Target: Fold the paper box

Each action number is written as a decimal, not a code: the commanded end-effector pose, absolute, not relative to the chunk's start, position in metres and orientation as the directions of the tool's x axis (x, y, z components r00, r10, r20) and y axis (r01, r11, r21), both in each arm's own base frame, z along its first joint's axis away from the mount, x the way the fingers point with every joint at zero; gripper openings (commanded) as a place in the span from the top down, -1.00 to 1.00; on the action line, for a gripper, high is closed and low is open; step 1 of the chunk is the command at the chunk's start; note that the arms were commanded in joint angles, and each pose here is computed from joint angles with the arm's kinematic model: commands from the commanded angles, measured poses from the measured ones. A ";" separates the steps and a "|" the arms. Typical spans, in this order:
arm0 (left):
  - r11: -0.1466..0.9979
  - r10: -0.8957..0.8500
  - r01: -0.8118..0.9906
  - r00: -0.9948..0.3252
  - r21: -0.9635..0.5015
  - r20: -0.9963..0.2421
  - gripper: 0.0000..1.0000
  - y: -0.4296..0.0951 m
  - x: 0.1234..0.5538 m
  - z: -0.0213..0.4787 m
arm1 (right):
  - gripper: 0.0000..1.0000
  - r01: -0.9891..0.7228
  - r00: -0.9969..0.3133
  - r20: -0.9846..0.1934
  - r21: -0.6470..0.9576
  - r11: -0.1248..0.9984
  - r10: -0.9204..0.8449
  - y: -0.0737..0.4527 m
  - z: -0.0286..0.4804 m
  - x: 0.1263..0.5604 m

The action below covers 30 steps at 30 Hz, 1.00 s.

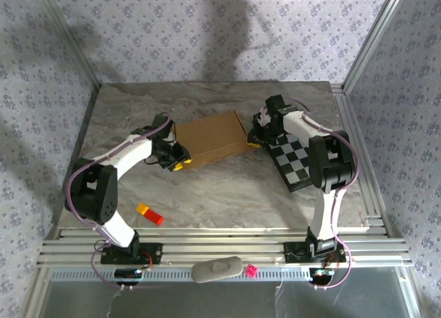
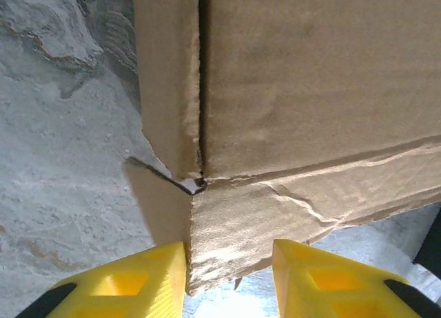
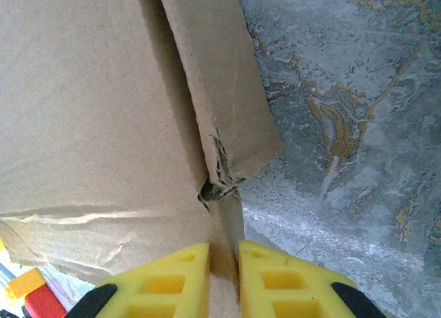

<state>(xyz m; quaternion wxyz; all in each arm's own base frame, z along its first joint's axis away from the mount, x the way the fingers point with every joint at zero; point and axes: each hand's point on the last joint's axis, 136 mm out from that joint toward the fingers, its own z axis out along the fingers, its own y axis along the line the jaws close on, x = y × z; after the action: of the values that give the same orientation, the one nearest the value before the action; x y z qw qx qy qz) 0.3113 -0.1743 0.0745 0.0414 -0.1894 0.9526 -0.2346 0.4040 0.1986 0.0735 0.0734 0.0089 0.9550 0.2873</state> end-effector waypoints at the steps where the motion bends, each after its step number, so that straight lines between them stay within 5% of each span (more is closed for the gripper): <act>1: 0.828 -0.361 -0.298 -0.932 -0.475 -0.045 0.31 -0.179 0.325 0.080 | 0.63 -0.030 -0.992 -0.117 0.536 0.843 0.039 0.200 0.072 0.403; 18: 0.857 -0.338 -0.272 -0.938 -0.437 -0.080 0.57 -0.172 0.327 0.086 | 0.49 -0.051 -0.992 -0.127 0.456 0.888 0.008 0.191 0.073 0.402; 27: 0.875 -0.315 -0.250 -0.944 -0.415 -0.096 0.59 -0.169 0.330 0.077 | 0.48 -0.085 -0.987 -0.158 0.408 0.909 -0.021 0.191 0.073 0.405; 30: 0.869 -0.322 -0.248 -0.940 -0.427 -0.109 0.42 -0.171 0.334 0.082 | 0.45 -0.088 -0.987 -0.162 0.403 0.911 -0.024 0.193 0.075 0.407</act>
<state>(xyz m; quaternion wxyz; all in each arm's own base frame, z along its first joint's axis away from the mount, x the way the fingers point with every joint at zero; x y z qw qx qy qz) 0.3254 -0.1675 0.0747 0.0737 -0.1575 0.9627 -0.2075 0.4049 0.1935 0.0716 0.0745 -0.0178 0.9717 0.2236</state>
